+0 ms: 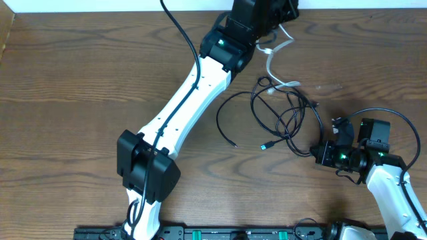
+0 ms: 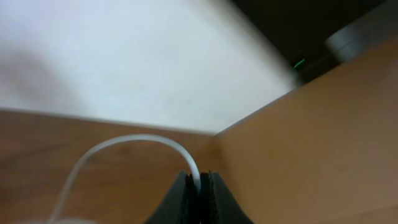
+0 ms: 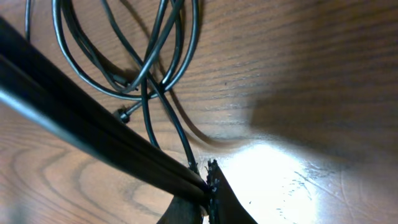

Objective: Untangle cables

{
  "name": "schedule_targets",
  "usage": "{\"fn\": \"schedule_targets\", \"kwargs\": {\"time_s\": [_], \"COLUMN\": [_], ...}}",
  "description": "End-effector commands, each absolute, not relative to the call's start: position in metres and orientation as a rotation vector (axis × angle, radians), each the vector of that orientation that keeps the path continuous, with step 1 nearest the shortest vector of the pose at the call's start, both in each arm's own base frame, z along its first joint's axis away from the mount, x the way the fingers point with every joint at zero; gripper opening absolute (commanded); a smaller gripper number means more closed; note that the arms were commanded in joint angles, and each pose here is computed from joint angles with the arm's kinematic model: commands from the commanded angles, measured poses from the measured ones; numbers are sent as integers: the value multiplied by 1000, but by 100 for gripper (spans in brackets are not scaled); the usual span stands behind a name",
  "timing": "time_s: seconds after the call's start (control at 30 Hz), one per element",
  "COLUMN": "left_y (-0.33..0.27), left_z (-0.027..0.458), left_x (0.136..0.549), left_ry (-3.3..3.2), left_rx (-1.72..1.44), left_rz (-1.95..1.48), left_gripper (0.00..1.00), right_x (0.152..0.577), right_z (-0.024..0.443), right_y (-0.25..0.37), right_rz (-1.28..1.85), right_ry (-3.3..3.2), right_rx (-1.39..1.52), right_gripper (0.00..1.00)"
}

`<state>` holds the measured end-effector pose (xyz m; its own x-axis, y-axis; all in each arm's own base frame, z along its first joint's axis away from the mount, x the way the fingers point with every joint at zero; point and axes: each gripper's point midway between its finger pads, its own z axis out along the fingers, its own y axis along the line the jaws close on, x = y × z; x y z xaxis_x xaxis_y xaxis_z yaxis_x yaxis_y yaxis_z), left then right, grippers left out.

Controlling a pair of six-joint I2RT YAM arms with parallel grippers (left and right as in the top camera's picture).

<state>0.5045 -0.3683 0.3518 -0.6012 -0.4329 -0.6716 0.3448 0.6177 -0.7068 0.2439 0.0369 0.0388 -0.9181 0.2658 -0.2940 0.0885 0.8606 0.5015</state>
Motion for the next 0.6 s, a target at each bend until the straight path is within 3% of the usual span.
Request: {"fn": "schedule_targets", "kwargs": {"time_s": [0.0, 0.27, 0.57], "left_y": [-341, -208, -93], "left_z": [343, 278, 213], "left_x": [511, 542, 504], "left_ry": [1961, 2167, 2498], "left_rx": [73, -249, -455], "left_rz": [-857, -344, -58], "left_gripper": [8, 7, 7], "right_x": [242, 242, 247], "right_z": [36, 36, 37], "right_y": [37, 37, 33], "right_rz": [686, 686, 647], "right_ry": [2694, 2694, 2675], "right_rx": [284, 285, 250], "right_gripper": [1, 1, 1]}}
